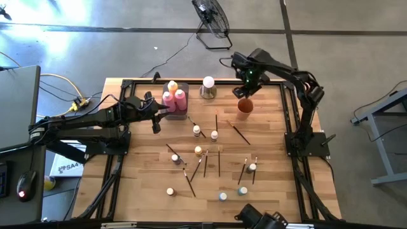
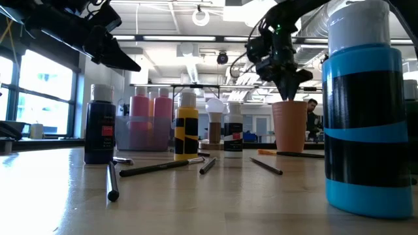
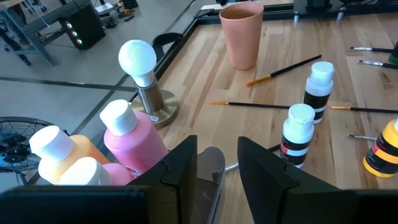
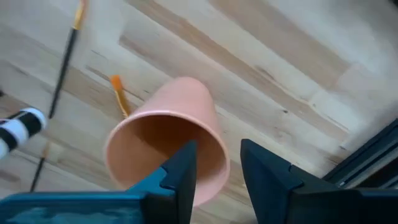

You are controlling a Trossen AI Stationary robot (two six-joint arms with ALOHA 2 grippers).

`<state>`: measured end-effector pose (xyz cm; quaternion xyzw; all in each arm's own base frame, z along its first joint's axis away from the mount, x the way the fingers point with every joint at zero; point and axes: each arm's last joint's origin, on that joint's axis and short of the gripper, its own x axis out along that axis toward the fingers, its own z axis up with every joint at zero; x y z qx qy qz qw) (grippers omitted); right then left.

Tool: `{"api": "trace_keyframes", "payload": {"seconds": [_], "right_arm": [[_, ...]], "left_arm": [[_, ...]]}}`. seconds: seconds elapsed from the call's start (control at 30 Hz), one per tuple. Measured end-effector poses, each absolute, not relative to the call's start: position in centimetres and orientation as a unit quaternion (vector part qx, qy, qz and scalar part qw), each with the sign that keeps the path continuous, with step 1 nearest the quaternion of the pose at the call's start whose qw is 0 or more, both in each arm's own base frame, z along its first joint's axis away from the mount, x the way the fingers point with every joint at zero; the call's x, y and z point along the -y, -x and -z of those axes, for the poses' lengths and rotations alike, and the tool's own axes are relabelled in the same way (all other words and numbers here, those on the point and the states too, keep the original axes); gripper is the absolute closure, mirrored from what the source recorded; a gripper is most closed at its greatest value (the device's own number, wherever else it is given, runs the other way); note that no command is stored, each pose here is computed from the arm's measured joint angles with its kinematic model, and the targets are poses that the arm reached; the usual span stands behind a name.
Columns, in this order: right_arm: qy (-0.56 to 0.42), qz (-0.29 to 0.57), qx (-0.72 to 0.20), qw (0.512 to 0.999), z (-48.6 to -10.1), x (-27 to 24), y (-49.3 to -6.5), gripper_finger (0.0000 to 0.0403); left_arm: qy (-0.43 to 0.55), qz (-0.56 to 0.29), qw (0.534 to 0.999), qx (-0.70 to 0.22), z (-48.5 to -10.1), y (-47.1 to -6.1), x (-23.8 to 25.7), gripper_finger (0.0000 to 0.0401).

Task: Pick & Place Paint Supplies
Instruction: Adjust the orange cup

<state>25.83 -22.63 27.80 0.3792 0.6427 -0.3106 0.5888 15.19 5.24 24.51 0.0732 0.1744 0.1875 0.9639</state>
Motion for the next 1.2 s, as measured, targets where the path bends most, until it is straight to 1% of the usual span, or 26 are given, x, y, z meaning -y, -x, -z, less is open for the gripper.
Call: {"api": "trace_keyframes", "payload": {"seconds": [0.17, 0.27, 0.37, 0.47, 0.63, 0.7, 0.8, 0.9, 1.0, 1.2], "right_arm": [[-0.375, 0.314, -0.625, 0.608, -30.9, 22.7, -25.9, 0.0284], [-0.375, 0.304, -0.599, 0.638, -32.7, 22.3, -26.0, 0.0284], [-0.337, 0.304, -0.588, 0.67, -34.9, 20.8, -25.8, 0.0291], [-0.291, 0.321, -0.578, 0.692, -36.8, 18.9, -25.2, 0.0317], [-0.24, 0.302, -0.533, 0.753, -39.7, 14.3, -24.0, 0.0388], [-0.215, 0.297, -0.506, 0.781, -40.1, 12.4, -23.8, 0.0396], [-0.197, 0.304, -0.465, 0.808, -39.4, 9.7, -23.4, 0.04], [-0.194, 0.323, -0.421, 0.825, -37.4, 7.2, -23.0, 0.04], [-0.192, 0.339, -0.389, 0.835, -34.0, 4.9, -22.7, 0.04], [-0.213, 0.383, -0.329, 0.837, -27.3, 1.1, -21.6, 0.04]], "left_arm": [[-0.073, -0.188, 0.964, -0.174, -24.5, -15.2, -5.2, 0.029], [-0.073, -0.188, 0.964, -0.174, -24.5, -15.2, -5.2, 0.029], [-0.073, -0.188, 0.964, -0.174, -24.5, -15.2, -5.2, 0.029], [-0.073, -0.188, 0.964, -0.173, -24.5, -15.2, -5.2, 0.029], [-0.073, -0.188, 0.964, -0.173, -24.5, -15.2, -5.2, 0.029], [-0.073, -0.188, 0.964, -0.173, -24.5, -15.2, -5.2, 0.029], [-0.073, -0.188, 0.964, -0.173, -24.5, -15.2, -5.2, 0.029], [-0.073, -0.188, 0.964, -0.173, -24.5, -15.2, -5.2, 0.029], [-0.073, -0.188, 0.964, -0.173, -24.5, -15.2, -5.2, 0.029], [-0.073, -0.188, 0.964, -0.173, -24.5, -15.2, -5.2, 0.029]]}}
